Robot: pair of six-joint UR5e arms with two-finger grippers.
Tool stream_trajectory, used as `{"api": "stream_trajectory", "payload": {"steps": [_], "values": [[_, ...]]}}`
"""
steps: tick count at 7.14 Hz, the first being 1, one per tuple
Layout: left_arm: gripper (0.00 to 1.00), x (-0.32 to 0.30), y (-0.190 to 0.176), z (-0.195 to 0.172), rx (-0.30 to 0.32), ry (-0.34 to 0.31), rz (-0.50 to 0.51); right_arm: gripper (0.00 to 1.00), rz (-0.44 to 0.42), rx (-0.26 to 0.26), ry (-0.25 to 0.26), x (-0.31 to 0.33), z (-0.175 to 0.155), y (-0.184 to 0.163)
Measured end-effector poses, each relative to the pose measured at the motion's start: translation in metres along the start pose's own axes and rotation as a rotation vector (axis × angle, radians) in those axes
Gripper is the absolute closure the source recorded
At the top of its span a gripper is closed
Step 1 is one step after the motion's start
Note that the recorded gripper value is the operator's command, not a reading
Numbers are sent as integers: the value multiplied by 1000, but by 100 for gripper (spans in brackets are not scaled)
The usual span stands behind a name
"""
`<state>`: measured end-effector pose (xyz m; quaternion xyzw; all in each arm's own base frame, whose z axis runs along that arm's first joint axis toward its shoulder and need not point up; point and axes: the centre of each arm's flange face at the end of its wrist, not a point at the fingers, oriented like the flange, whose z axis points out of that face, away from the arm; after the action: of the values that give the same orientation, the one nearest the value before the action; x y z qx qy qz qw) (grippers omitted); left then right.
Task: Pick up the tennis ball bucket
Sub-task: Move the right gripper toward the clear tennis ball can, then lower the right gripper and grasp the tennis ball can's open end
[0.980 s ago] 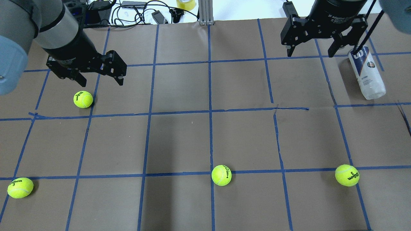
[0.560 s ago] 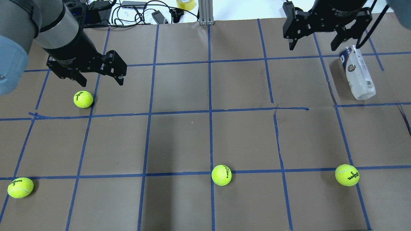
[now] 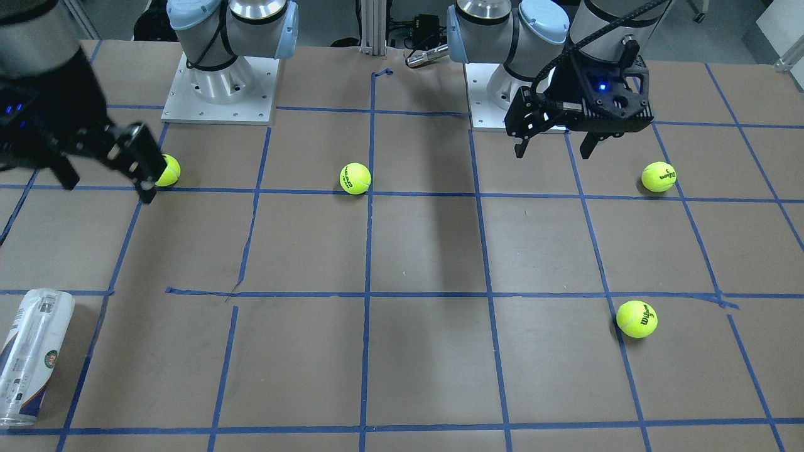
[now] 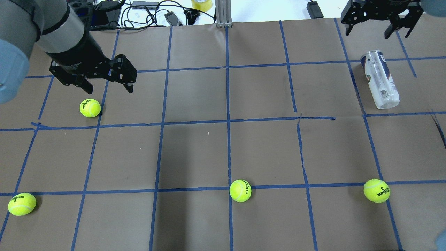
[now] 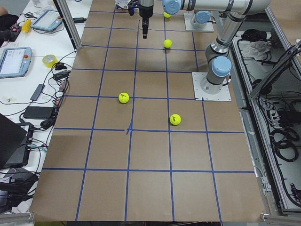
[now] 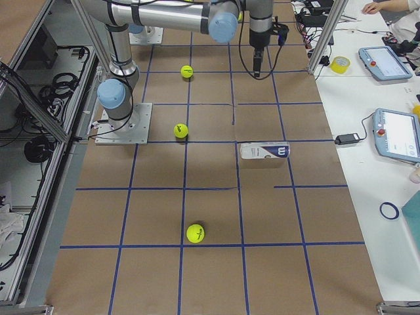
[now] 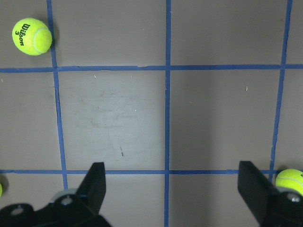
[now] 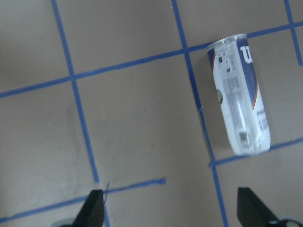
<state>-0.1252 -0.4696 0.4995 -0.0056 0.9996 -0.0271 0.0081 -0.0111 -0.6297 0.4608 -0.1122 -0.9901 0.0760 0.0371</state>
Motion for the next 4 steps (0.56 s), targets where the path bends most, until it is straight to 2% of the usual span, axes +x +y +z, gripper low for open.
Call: {"api": "stream_trajectory", "payload": {"steps": [2, 4], "values": [[0, 0, 0, 0, 1, 0, 1, 0, -6, 8, 10, 77, 95, -85], [0, 0, 0, -1, 1, -1, 0, 0, -32, -25, -37, 126, 176, -122]]}}
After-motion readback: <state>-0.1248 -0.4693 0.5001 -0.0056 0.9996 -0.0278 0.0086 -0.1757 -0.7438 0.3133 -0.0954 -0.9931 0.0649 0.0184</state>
